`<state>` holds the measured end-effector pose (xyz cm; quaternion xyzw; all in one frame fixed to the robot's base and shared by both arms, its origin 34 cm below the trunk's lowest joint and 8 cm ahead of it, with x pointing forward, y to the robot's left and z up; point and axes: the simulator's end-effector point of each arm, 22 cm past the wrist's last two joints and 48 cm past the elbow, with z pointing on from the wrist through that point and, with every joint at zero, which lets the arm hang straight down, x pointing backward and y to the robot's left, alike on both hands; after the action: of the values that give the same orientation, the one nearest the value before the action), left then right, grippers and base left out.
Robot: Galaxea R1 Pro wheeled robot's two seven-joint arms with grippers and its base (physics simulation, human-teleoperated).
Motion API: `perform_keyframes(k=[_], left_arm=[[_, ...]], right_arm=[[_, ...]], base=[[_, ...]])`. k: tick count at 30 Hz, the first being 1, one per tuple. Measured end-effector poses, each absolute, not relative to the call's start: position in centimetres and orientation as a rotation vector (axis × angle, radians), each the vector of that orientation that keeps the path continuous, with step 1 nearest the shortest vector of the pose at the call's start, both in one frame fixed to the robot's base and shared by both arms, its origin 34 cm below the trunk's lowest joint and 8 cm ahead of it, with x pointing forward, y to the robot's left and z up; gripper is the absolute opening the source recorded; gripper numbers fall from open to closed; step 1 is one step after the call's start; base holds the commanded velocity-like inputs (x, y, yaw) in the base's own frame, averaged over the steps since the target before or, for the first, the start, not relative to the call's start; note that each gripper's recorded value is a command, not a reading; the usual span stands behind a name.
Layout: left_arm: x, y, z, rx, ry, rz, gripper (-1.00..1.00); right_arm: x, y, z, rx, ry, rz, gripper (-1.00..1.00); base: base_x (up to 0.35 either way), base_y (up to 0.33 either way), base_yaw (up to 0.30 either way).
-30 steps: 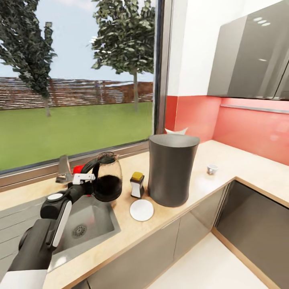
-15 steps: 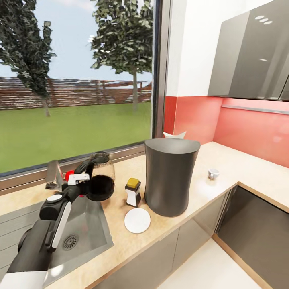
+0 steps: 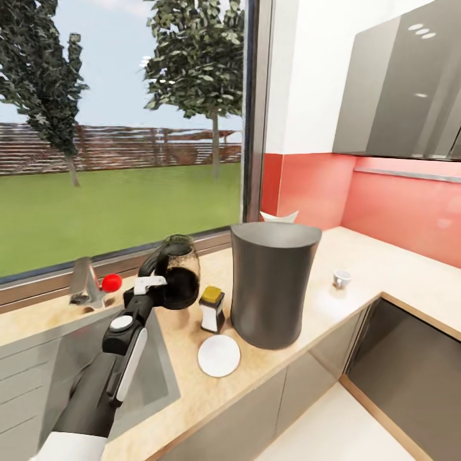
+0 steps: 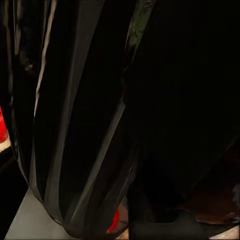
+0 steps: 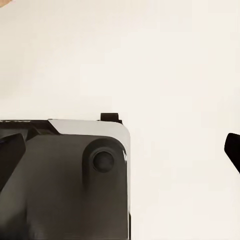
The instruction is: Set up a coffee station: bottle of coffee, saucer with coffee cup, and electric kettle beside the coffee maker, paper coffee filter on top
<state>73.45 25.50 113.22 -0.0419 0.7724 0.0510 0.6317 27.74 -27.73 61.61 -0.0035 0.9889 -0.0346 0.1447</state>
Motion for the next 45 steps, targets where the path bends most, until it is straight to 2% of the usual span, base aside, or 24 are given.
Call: perform_keyframes(k=[15, 45], left_arm=[[73.4, 25.8, 113.4, -0.097, 1.762, 0.123, -1.0], [73.8, 25.8, 106.4, -0.098, 1.789, 0.125, -1.0]], right_arm=[[27.7, -27.7, 61.6, -0.01, 2.85, -0.1, 1.0], [27.7, -27.6, 61.6, -0.011, 2.853, -0.095, 1.0]], base=[[0.098, 0.0, 0.0], [0.001, 0.0, 0.0]])
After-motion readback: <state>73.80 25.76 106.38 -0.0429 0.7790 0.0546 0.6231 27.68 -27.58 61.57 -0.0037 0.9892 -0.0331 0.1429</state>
